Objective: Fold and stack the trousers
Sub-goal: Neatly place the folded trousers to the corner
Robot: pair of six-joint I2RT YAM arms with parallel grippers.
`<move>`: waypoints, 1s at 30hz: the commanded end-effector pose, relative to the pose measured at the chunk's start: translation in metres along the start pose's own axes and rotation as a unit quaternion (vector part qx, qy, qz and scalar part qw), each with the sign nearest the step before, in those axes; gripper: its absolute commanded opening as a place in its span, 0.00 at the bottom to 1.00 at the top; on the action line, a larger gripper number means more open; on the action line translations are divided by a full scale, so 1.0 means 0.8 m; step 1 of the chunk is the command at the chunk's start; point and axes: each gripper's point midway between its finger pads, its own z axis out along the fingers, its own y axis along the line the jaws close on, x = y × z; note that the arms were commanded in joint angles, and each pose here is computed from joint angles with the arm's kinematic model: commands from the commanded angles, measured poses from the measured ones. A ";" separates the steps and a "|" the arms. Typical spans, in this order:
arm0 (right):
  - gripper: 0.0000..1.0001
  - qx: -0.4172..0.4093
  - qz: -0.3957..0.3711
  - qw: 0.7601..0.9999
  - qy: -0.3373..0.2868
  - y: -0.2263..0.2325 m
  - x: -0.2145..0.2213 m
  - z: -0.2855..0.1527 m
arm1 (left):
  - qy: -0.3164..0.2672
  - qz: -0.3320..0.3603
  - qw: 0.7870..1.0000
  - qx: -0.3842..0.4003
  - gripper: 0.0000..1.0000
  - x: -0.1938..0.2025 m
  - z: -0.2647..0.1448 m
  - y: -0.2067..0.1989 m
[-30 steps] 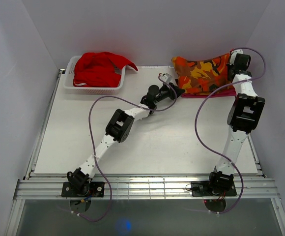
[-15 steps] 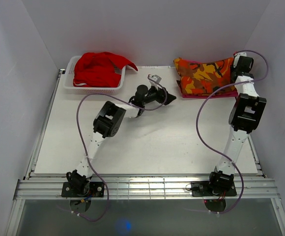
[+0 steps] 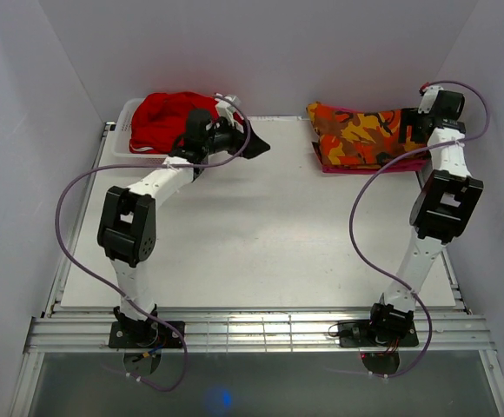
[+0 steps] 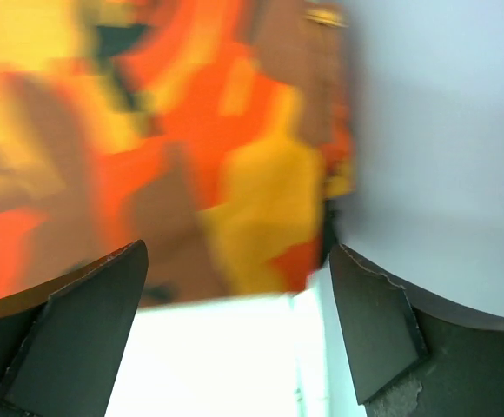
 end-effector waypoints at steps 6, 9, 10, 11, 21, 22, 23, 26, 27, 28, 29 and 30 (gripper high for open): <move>0.90 -0.282 -0.003 0.958 -0.056 0.123 -0.063 -0.185 | 0.146 -0.083 0.980 -0.110 0.98 -0.012 -0.145 0.033; 0.90 -0.344 0.000 0.939 -0.016 0.160 -0.025 -0.229 | 0.138 -0.119 0.977 -0.114 0.98 -0.023 -0.209 0.049; 0.90 -0.354 -0.013 0.935 -0.004 0.168 -0.009 -0.236 | 0.134 -0.130 0.975 -0.117 0.98 -0.023 -0.225 0.052; 0.90 -0.369 -0.017 0.929 0.022 0.186 0.021 -0.250 | 0.135 -0.154 0.973 -0.106 0.98 -0.010 -0.240 0.052; 0.90 -0.335 -0.108 0.933 0.082 0.215 0.189 -0.304 | 0.166 -0.068 0.937 -0.301 0.98 0.081 -0.380 0.082; 0.90 -0.330 -0.112 0.934 0.079 0.214 0.194 -0.307 | 0.164 -0.054 0.934 -0.313 0.98 0.084 -0.387 0.082; 0.90 -0.322 -0.118 0.937 0.063 0.212 0.190 -0.315 | 0.155 -0.036 0.935 -0.316 0.98 0.079 -0.393 0.070; 0.90 -0.316 -0.120 0.940 0.047 0.212 0.196 -0.325 | 0.154 -0.017 0.934 -0.322 0.98 0.089 -0.404 0.058; 0.90 -0.312 -0.115 0.942 0.046 0.212 0.198 -0.327 | 0.155 -0.016 0.933 -0.324 0.98 0.092 -0.406 0.057; 0.90 -0.311 -0.113 0.942 0.049 0.213 0.205 -0.326 | 0.155 -0.019 0.932 -0.327 0.98 0.096 -0.407 0.056; 0.90 -0.306 -0.114 0.944 0.042 0.212 0.204 -0.330 | 0.154 -0.020 0.931 -0.331 0.98 0.095 -0.409 0.055; 0.90 -0.303 -0.114 0.945 0.038 0.211 0.203 -0.330 | 0.156 -0.023 0.930 -0.331 0.98 0.096 -0.410 0.054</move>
